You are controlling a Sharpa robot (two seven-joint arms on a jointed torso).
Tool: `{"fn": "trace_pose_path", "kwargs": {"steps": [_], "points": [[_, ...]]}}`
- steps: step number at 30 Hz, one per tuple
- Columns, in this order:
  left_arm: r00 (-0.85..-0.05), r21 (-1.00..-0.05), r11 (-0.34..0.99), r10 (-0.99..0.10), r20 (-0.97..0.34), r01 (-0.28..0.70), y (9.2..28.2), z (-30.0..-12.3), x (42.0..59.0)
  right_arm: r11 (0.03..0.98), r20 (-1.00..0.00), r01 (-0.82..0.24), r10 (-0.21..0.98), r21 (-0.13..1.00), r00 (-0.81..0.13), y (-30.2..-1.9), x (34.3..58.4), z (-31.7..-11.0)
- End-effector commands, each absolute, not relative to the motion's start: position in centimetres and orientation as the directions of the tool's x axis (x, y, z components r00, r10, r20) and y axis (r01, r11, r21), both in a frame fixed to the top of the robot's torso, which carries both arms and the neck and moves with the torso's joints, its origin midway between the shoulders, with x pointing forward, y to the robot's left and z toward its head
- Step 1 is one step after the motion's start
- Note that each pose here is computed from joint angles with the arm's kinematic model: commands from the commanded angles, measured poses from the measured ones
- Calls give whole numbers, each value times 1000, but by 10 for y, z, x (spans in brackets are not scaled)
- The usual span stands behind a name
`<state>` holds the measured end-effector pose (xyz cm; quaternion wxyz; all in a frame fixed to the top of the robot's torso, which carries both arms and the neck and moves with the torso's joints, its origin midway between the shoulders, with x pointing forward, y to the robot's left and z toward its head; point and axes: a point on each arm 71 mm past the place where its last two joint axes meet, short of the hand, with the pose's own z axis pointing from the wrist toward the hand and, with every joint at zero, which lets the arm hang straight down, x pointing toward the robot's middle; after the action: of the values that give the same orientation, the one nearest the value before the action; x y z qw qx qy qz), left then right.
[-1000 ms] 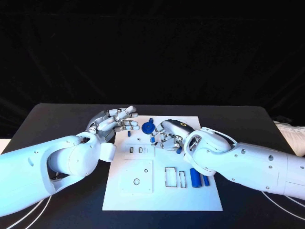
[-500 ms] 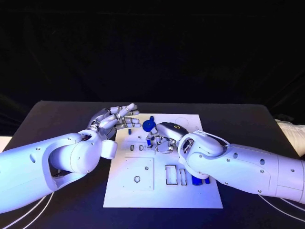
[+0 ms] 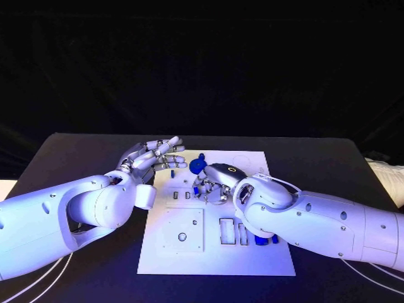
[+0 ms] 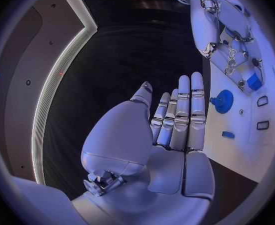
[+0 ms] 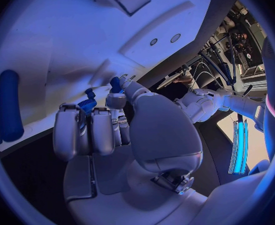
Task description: Assemble the parts on the task board
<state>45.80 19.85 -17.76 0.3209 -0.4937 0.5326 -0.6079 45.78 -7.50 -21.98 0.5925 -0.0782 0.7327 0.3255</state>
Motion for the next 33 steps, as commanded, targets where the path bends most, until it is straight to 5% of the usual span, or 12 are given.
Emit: {"fn": "trace_pose_path", "kwargs": {"steps": [1,33], "points": [[-323,-962,-240,-907,270,-132,196,-176,458,791,-923,-491,241,366,-299,-73,457,-224],[-328,-961,-240,-904,273,-137,194,-177,458,813,-924,-470,202,344,-326,-74,455,-232]]}}
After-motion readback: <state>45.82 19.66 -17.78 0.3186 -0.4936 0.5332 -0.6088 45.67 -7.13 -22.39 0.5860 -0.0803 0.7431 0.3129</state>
